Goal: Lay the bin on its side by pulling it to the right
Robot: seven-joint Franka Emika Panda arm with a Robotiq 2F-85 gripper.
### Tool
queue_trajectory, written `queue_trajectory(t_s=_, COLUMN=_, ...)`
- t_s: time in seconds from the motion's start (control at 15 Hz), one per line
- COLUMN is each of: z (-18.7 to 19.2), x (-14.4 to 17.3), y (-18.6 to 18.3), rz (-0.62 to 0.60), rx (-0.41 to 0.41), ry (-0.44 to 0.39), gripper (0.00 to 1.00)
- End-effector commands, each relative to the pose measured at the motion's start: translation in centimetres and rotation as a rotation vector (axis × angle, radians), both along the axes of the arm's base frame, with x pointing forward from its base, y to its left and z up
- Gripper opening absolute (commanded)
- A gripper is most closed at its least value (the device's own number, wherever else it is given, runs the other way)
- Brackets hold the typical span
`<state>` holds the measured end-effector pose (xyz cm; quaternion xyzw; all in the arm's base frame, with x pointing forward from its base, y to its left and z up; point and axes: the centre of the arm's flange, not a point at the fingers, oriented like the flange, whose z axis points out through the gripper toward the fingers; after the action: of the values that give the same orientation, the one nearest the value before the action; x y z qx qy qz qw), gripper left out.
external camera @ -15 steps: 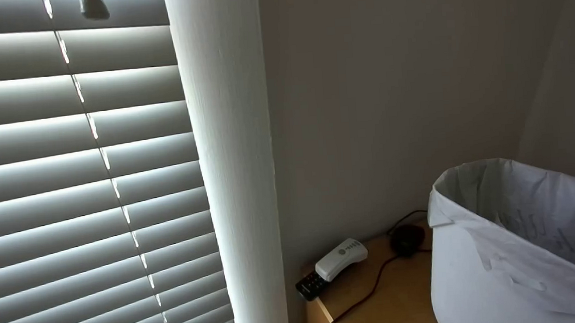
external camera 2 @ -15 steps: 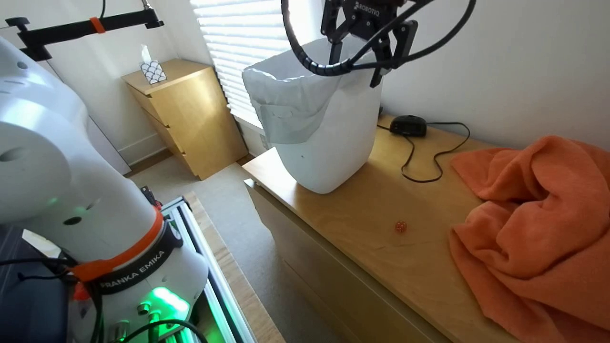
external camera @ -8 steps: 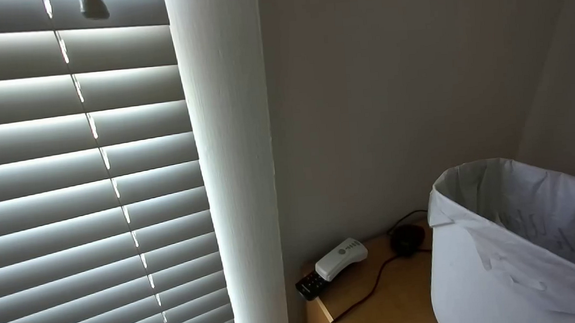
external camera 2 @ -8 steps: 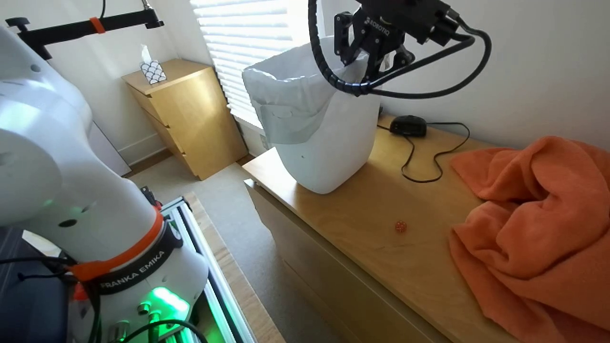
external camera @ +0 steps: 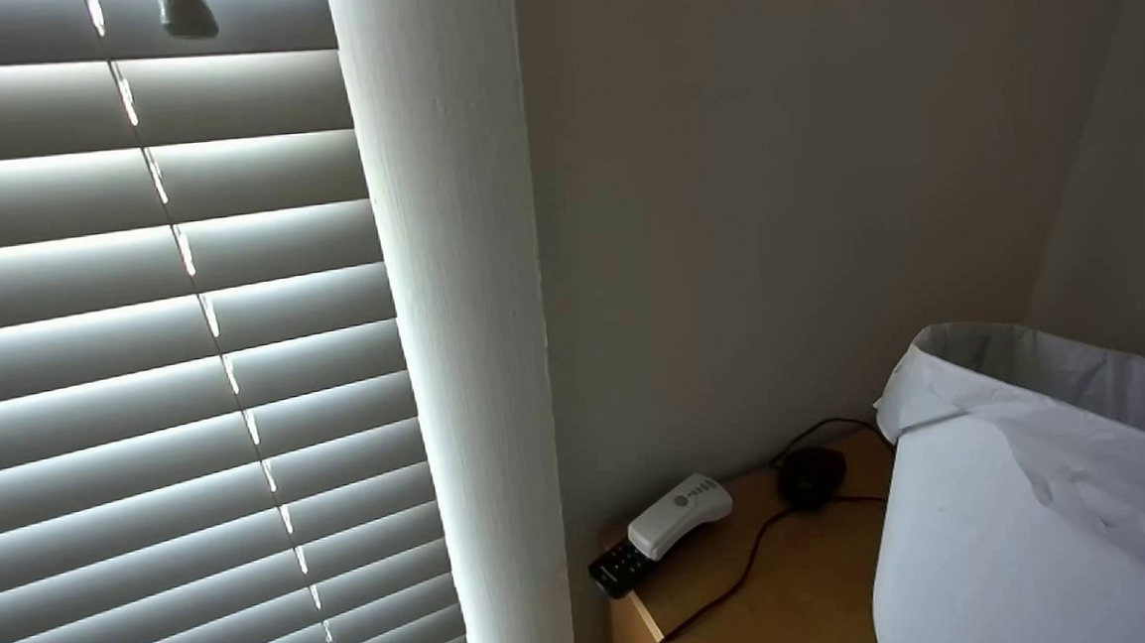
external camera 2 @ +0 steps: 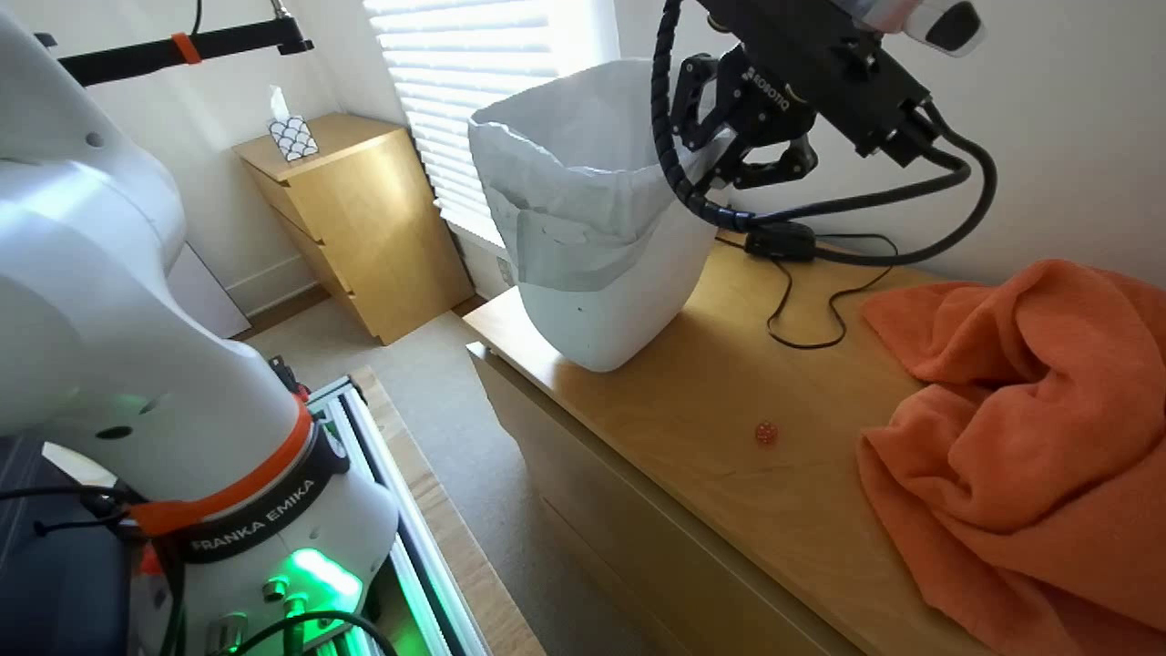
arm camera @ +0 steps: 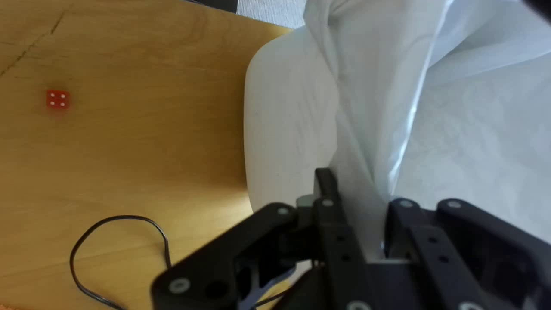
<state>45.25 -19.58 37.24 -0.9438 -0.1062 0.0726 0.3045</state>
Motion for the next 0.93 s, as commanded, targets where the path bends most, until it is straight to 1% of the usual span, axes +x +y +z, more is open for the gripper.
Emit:
queue_trajectory(t_s=0.0, z=-1.2, x=1.0, y=-2.1, rz=-0.035, rx=0.075, ry=0.031, gripper=0.02)
queue_trajectory(t_s=0.13, z=-2.0, x=1.3, y=-3.1, rz=-0.061, rx=0.086, ry=0.043, gripper=0.02)
queue_trajectory(t_s=0.27, z=-3.0, x=1.6, y=-4.1, rz=-0.110, rx=0.058, ry=0.059, gripper=0.02)
queue_trajectory(t_s=0.4, z=-4.0, x=1.8, y=-5.1, rz=-0.130, rx=0.077, ry=0.070, gripper=0.02)
queue_trajectory(t_s=0.53, z=-4.9, x=2.2, y=-5.9, rz=-0.150, rx=0.113, ry=0.071, gripper=0.02)
queue_trajectory(t_s=0.87, z=-7.8, x=3.5, y=-6.6, rz=-0.169, rx=0.192, ry=0.096, gripper=0.02)
